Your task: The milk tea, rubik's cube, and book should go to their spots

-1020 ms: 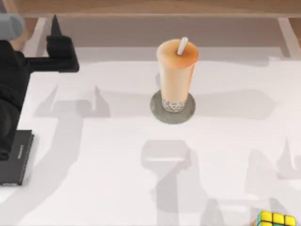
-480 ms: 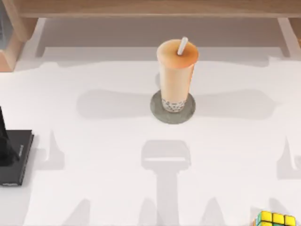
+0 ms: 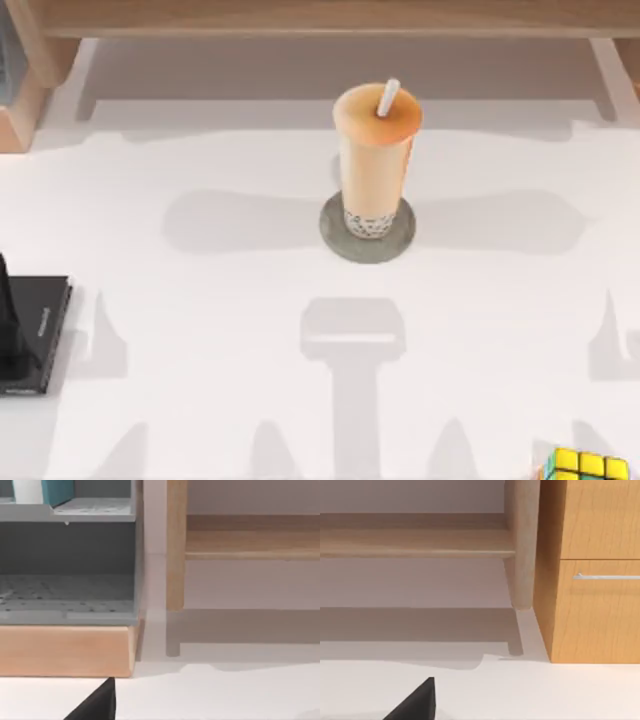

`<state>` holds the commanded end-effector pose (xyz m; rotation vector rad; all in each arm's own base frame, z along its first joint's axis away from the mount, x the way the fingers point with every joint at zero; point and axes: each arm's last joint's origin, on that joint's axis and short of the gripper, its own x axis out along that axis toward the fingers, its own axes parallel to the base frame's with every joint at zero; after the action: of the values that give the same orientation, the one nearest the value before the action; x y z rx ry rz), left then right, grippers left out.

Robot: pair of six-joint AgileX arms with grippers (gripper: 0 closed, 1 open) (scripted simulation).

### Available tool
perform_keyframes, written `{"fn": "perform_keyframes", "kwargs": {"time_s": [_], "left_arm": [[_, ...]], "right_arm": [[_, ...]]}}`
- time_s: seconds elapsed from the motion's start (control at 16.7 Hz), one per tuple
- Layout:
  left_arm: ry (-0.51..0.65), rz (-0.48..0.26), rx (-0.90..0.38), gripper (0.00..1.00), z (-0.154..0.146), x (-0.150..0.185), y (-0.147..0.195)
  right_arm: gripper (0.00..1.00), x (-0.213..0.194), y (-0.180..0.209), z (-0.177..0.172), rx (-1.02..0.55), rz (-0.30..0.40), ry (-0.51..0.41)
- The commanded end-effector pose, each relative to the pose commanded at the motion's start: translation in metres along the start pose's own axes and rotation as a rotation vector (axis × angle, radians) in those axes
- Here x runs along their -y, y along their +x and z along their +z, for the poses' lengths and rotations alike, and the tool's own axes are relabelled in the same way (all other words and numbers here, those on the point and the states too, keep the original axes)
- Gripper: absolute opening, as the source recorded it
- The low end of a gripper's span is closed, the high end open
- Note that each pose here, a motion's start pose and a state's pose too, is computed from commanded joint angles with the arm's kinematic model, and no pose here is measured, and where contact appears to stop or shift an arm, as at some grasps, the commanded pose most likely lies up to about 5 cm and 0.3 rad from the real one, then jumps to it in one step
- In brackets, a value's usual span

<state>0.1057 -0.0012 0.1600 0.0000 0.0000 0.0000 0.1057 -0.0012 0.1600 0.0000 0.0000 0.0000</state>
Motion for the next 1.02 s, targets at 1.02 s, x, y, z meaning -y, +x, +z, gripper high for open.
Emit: {"fn": "perform_keyframes", "kwargs": {"time_s": [1.02], "left_arm": [[0.000, 0.000, 0.000, 1.00, 0.000, 0.000, 0.000]], "right_arm": [[1.00, -0.085, 0.034, 0.041, -1.266, 0.039, 0.277]]}}
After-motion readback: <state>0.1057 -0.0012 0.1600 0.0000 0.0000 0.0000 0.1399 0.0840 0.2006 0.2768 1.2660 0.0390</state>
